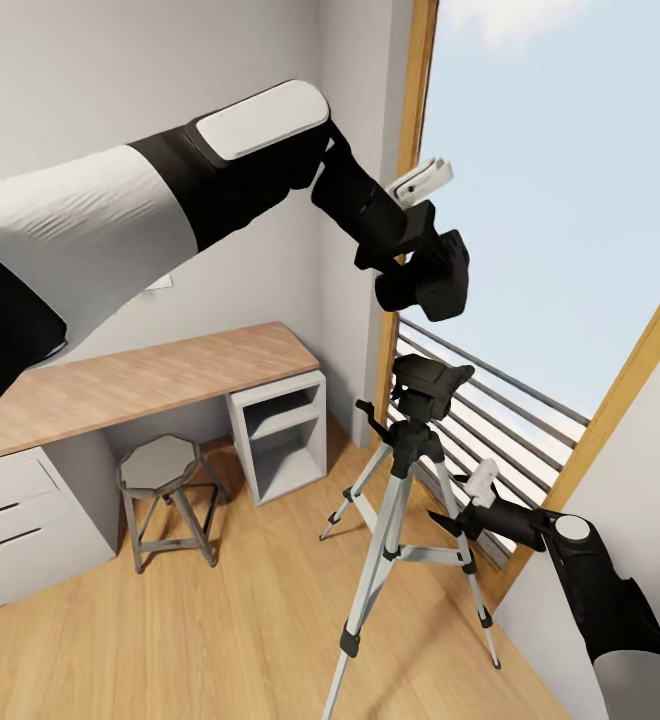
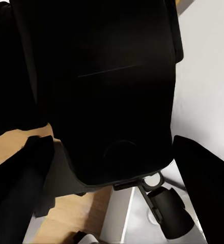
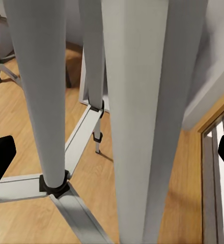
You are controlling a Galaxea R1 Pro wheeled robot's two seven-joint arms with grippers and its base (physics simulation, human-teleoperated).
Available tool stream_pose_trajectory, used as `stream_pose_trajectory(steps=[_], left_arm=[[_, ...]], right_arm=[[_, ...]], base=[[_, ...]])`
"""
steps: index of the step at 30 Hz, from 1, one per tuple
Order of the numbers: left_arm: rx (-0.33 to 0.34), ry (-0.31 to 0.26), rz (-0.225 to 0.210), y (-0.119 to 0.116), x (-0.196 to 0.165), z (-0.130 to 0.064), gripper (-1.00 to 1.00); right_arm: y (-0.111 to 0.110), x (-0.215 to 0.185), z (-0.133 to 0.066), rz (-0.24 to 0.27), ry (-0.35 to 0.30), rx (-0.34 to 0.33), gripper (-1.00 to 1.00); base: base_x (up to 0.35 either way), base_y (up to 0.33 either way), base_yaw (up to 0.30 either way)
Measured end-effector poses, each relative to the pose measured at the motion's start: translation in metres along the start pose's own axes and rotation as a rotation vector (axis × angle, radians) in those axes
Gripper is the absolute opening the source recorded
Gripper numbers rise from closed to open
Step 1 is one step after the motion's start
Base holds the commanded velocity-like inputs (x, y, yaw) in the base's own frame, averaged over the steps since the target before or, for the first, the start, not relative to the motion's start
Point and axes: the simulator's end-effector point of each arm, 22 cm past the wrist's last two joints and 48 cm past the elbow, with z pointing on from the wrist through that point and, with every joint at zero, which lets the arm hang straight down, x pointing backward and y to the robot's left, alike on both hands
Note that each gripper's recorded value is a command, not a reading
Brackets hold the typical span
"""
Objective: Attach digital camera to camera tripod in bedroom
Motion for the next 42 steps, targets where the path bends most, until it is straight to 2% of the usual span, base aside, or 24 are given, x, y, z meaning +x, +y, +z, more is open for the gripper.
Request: stream_pose_trajectory(steps=[2,3,8,16,20,28,34,42], left_arm=[[-0.004,0.002,0.001,0.001,0.001,0.000,-1.00],[-0.021,0.007,0.008,0.006,0.003,0.002,-1.00],[-0.048,0.031,0.030,0.010,0.012,0.008,-1.00],[-0.040,0.055,0.069,0.000,0.022,0.010,-1.00],[-0.038,0.075,0.114,-0.009,0.031,0.009,-1.00],[-0.074,0.086,0.150,0.011,0.039,-0.007,-1.00],[-0.104,0.082,0.146,0.029,0.038,-0.019,-1.00],[-0.104,0.094,0.149,0.034,0.044,-0.022,-1.00]], right_arm=[[0.000,0.000,0.000,0.000,0.000,0.000,1.00],[0.000,0.000,0.000,-0.001,-0.001,0.000,-1.00],[0.000,-0.001,0.000,-0.004,-0.004,0.002,-1.00],[-0.001,-0.002,0.000,-0.004,-0.007,0.003,-1.00],[-0.001,-0.002,0.000,-0.004,-0.007,0.003,-1.00],[0.000,-0.002,0.000,-0.004,-0.008,0.002,-1.00],[0.000,-0.002,0.000,0.002,-0.010,0.001,-1.00],[0.000,-0.002,0.000,0.003,-0.010,0.001,-1.00]], base=[[0.000,0.000,0.000],[0.000,0.000,0.000],[0.000,0.000,0.000],[0.000,0.000,0.000],[0.000,0.000,0.000],[0.000,0.000,0.000],[0.000,0.000,0.000],[0.000,0.000,0.000]])
